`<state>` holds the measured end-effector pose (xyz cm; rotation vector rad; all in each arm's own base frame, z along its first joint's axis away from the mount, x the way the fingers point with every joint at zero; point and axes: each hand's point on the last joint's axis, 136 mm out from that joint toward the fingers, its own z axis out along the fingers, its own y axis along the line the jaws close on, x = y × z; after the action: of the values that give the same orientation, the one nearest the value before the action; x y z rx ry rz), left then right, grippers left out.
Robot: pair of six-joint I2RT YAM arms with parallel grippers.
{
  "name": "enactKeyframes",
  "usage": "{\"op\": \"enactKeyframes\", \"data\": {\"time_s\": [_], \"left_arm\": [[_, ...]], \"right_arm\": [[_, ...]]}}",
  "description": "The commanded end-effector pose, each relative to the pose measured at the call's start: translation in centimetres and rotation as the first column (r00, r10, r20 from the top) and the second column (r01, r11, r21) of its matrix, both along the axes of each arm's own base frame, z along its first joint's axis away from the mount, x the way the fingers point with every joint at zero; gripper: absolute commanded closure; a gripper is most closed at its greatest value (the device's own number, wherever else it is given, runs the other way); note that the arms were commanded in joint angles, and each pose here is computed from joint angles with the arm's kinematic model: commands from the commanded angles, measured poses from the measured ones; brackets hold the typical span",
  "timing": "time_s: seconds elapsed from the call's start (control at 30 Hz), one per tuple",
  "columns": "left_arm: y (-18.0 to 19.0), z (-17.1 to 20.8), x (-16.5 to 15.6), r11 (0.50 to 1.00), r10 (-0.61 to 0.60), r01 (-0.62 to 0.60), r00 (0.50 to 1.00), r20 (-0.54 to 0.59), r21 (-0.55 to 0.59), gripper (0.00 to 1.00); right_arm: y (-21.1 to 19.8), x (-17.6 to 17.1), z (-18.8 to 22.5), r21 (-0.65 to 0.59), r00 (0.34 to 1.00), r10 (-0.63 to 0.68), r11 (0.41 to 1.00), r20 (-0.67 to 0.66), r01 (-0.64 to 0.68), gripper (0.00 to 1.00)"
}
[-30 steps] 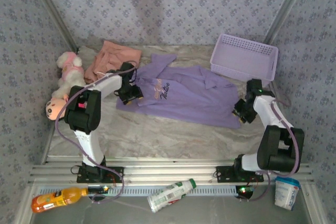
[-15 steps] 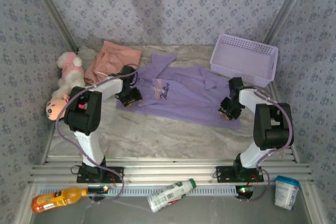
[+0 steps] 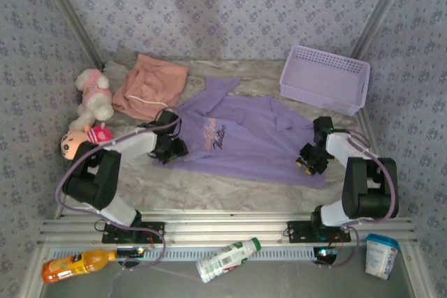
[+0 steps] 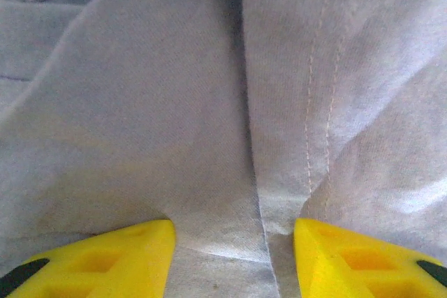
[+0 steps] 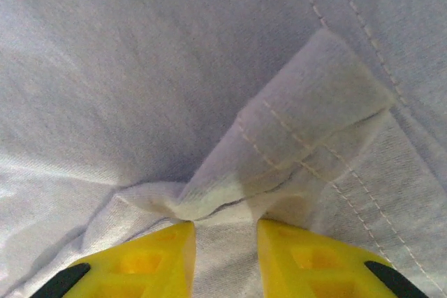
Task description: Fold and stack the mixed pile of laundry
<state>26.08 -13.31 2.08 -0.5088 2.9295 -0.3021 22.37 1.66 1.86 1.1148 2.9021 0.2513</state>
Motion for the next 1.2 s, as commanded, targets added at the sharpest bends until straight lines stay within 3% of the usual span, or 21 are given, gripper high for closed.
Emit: {"op": "enactKeyframes", "data": {"time_s": [0.0,0.13,0.33,0.57,0.77,0.97,1.17], "left_arm": [[3.2,-1.6,-7.4,0.99,0.079,-0.053,0.975,-0.206,0.129,0.48],[3.5,-0.1,-8.4,0.988,0.126,-0.11,0.978,-0.164,0.107,0.43],[1.3,3.7,-5.9,0.996,0.076,-0.072,0.994,-0.074,0.052,0.37],[-0.2,2.1,-7.3,0.992,0.004,0.011,0.992,-0.124,0.122,0.41],[0.0,1.3,-8.6,0.984,-0.012,0.035,0.991,-0.135,0.173,0.42],[-1.1,1.6,-7.1,0.986,-0.033,0.049,0.994,-0.101,0.157,0.49],[-2.0,1.1,-6.3,0.986,-0.055,0.072,0.992,-0.111,0.151,0.68]], "right_arm": [[-0.2,-4.2,0.2,-0.019,0.995,0.031,0.999,-0.097,-0.033,0.67],[0.7,-5.0,0.7,0.032,0.996,0.025,0.999,-0.083,-0.022,0.64],[1.1,-0.5,4.4,0.07,0.994,0.098,0.992,0.055,-0.101,0.57],[0.9,3.2,7.3,0.055,0.983,0.09,0.993,0.163,-0.1,0.55],[1.1,3.1,6.2,0.055,0.984,0.08,0.994,0.159,-0.09,0.55],[1.4,2.1,5.6,0.067,0.987,0.083,0.993,0.136,-0.093,0.55],[1.3,1.7,6.0,0.065,0.987,0.082,0.994,0.136,-0.091,0.55]]}}
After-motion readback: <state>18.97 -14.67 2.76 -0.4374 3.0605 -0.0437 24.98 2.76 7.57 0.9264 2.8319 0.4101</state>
